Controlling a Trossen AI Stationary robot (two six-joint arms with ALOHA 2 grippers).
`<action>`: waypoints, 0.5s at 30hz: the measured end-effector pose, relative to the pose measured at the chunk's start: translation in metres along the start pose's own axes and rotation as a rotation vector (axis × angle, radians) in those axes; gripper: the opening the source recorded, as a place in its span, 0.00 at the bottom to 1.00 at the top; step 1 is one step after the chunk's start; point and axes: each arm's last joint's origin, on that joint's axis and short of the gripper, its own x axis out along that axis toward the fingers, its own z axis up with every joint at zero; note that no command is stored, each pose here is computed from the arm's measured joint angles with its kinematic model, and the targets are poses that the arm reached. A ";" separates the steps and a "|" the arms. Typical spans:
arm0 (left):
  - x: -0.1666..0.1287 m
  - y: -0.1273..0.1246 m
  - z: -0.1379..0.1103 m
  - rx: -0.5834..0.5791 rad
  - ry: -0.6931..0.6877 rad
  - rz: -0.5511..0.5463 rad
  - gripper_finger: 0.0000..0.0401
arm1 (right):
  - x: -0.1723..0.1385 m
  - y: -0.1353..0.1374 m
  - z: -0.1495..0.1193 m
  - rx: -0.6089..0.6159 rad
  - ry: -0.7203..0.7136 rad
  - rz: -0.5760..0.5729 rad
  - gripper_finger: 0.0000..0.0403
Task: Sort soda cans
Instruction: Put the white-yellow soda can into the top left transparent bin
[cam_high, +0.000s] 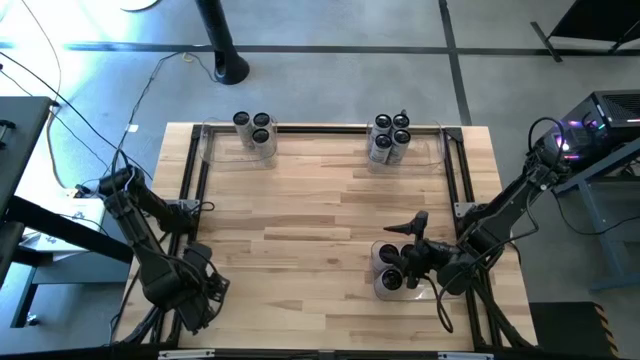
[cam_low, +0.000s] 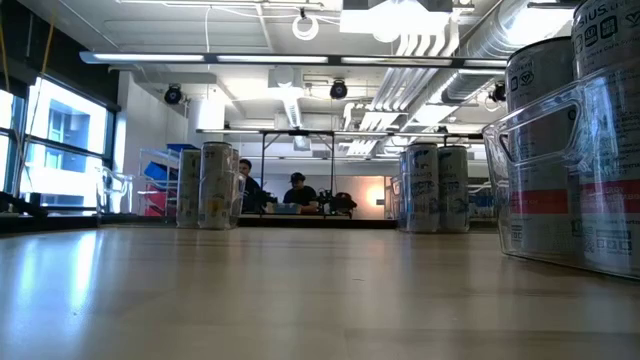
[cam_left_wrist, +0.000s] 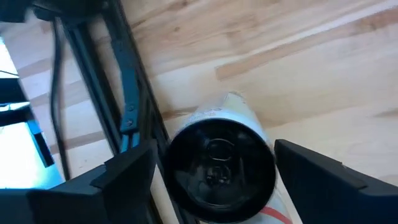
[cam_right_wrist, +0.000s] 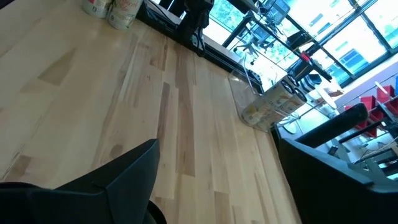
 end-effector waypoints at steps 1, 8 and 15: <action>0.001 -0.001 0.000 0.004 0.008 -0.009 0.77 | 0.000 0.000 0.000 0.004 0.000 0.003 0.81; 0.008 0.000 0.001 0.003 0.043 -0.039 0.63 | 0.000 0.001 0.000 0.007 -0.001 0.032 0.81; 0.005 -0.004 0.025 0.040 0.013 -0.036 0.61 | 0.000 0.001 0.001 0.003 -0.011 0.037 0.81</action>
